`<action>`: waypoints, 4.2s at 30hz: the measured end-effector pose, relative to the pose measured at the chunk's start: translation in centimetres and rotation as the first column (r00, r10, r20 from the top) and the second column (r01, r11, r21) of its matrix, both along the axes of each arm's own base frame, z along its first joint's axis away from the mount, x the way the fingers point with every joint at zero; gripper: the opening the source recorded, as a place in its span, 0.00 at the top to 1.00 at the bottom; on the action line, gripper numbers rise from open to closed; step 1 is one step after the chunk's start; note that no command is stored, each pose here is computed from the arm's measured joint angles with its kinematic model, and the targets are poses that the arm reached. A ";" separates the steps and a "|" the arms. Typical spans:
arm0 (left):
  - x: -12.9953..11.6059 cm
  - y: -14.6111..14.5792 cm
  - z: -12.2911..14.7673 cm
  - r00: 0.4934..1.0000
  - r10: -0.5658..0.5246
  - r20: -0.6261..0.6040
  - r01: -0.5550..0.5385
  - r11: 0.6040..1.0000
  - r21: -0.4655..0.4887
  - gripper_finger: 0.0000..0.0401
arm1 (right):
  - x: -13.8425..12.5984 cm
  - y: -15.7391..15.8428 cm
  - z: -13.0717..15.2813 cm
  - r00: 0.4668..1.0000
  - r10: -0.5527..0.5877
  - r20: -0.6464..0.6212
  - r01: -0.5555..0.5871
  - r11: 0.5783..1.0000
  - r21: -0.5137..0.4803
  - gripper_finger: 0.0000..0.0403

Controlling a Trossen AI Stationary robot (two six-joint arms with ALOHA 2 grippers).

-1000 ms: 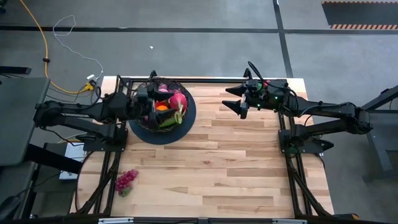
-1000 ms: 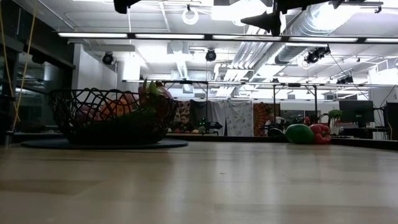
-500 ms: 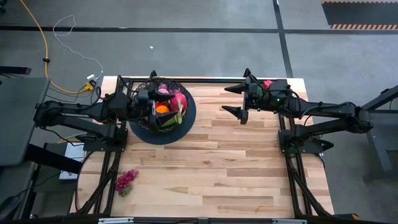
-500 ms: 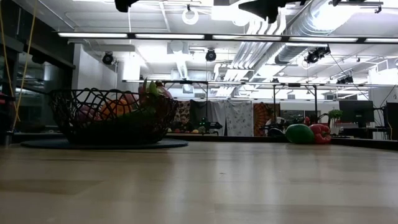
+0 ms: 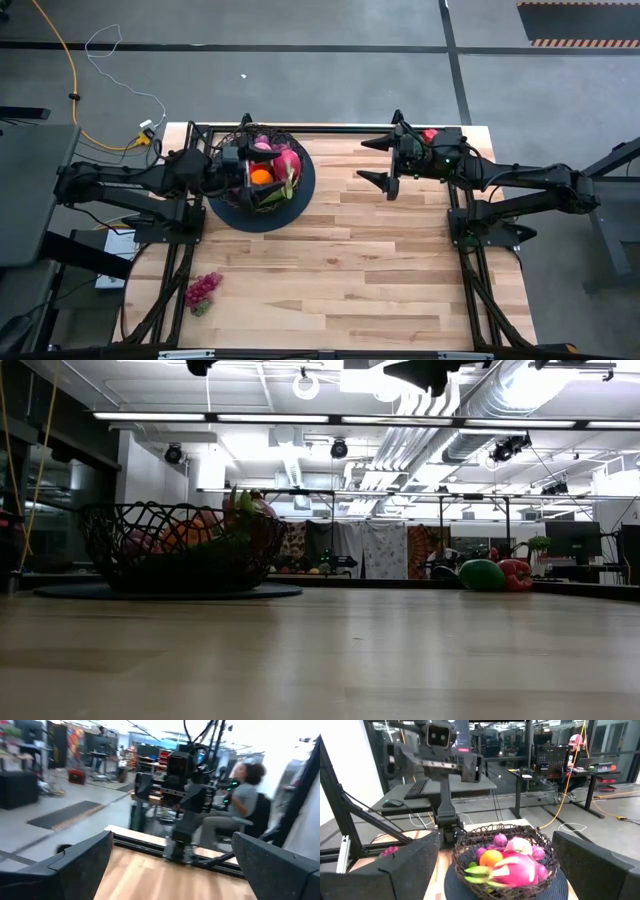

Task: Build produce basket
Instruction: Put the pink grapes into the black wire basket

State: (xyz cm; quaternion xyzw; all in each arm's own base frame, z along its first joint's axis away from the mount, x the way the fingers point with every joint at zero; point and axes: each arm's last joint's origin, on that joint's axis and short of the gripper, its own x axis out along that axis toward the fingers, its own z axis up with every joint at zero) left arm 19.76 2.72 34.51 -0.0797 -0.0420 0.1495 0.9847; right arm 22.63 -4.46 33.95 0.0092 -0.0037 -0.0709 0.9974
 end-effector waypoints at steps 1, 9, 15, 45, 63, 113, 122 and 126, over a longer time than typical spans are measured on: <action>0.0 0.0 0.1 1.000 -0.017 0.010 0.017 1.000 -0.022 0.01 | 0.0 0.0 0.0 1.000 0.000 -0.006 0.000 1.000 0.000 0.06; -0.5 -0.7 1.5 0.982 -0.093 -0.166 0.069 0.987 -0.149 0.01 | -0.3 0.1 -1.1 0.992 0.002 -0.124 0.002 0.999 0.032 0.06; -0.9 -2.7 1.6 0.878 -0.257 -0.405 0.155 0.951 -0.268 0.01 | -0.4 0.1 -1.5 0.986 0.003 -0.167 0.004 0.999 0.041 0.06; -0.8 -18.1 -12.9 -0.269 -0.534 -0.801 -0.615 0.736 -0.284 0.01 | -0.5 0.1 -1.9 0.978 0.005 -0.206 0.005 0.999 0.049 0.06; -0.5 -19.7 -21.2 -0.484 -0.511 -0.711 -0.500 0.828 -0.254 0.01 | -0.5 0.1 -2.0 0.977 0.005 -0.215 0.006 0.999 0.051 0.06; -0.8 -0.6 2.6 0.726 -0.241 -0.644 -0.103 0.888 -0.448 0.51 | -0.5 0.1 -2.1 0.978 0.004 -0.209 0.025 0.990 0.137 0.06; -1.8 3.3 -0.2 0.466 -0.147 -0.872 -0.178 0.950 -0.255 0.51 | -0.5 0.1 -2.1 0.978 0.004 -0.206 0.029 0.987 0.156 0.06; -0.8 4.3 -2.7 0.355 -0.167 -0.920 -0.154 0.960 -0.233 0.51 | -0.5 0.1 -2.1 0.979 0.003 -0.206 0.031 0.986 0.165 0.06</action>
